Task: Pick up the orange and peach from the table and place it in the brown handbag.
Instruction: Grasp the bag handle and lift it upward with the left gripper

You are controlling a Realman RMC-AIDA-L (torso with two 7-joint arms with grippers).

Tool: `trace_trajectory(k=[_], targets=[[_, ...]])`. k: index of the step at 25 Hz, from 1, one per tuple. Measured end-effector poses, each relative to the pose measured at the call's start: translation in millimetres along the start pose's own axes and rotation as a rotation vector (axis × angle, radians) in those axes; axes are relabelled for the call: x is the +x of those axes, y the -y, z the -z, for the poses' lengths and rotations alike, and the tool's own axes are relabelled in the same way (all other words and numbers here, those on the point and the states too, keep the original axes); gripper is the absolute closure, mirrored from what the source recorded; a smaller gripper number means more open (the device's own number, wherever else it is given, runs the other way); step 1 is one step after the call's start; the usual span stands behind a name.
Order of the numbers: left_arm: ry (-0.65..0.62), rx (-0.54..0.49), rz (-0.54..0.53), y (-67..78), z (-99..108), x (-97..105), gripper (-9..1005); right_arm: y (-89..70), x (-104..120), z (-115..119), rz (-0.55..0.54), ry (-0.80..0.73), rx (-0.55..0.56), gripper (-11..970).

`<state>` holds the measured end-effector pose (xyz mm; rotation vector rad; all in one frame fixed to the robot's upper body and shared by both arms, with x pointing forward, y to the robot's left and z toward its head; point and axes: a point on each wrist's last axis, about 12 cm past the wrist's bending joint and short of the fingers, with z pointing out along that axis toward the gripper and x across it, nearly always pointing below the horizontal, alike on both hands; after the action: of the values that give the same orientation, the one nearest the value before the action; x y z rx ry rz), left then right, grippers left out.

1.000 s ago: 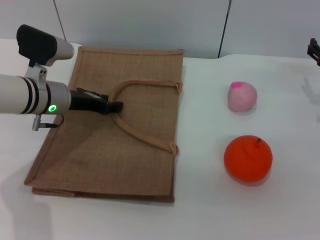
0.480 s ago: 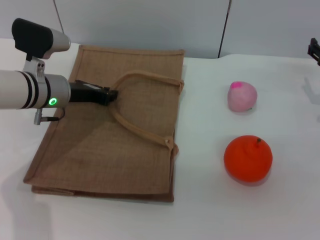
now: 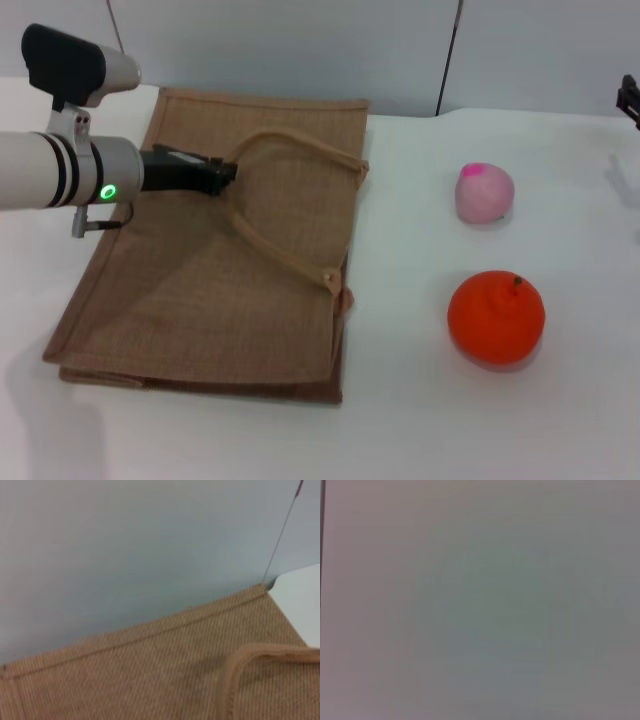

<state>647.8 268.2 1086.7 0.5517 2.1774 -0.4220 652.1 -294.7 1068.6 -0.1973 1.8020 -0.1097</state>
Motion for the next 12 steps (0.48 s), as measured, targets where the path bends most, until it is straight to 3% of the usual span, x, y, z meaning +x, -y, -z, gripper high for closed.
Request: trace_trajectory(k=[12], targets=[[0.102, 0.122, -0.127, 10.5, 17, -47, 866, 0.6, 2, 1, 0.008, -0.006, -0.002, 123]])
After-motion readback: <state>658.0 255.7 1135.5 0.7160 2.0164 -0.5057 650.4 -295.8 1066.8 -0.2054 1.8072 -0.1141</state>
